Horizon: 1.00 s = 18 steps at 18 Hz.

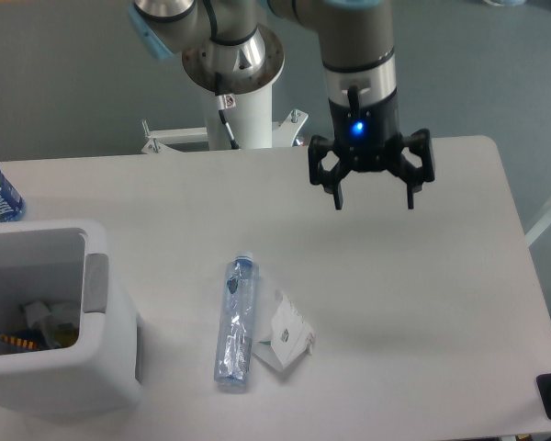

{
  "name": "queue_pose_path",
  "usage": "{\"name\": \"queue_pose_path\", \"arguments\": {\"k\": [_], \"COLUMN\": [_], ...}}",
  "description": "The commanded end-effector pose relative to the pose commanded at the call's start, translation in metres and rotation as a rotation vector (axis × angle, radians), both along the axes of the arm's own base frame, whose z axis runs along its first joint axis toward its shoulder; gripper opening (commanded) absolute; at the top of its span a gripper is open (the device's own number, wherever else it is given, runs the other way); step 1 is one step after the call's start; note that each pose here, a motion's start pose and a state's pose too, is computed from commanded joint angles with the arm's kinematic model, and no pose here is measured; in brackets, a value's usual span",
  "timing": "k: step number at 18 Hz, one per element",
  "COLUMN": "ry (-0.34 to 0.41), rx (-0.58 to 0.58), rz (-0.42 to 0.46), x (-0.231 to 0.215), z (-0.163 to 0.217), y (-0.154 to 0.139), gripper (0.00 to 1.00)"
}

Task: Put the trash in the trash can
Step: 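Move the open gripper down toward the white crumpled tissue, then lower the gripper onto the white tissue and close on it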

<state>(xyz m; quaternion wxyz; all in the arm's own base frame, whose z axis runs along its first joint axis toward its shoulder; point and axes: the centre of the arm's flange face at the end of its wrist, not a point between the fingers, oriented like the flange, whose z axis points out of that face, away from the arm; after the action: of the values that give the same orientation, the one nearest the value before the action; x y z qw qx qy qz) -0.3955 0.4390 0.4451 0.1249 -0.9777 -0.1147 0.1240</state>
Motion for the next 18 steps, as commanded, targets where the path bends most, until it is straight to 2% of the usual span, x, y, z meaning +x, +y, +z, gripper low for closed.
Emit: {"name": "queue_pose_path", "arguments": {"k": [6,9,11,18], "ry": [-0.076,-0.122,-0.184,-0.241], "rx": [-0.036,-0.052,-0.029,0.007], "rz": [-0.027,-0.012,-0.011,0.025], "x": [0.011,0.014,0.018,0.016], "z": [-0.064,-0.091,-0.115,-0.163], "y": [0.052,0.063,0.079,0.104], "gripper": [1.0,1.0,1.0,1.0]}}
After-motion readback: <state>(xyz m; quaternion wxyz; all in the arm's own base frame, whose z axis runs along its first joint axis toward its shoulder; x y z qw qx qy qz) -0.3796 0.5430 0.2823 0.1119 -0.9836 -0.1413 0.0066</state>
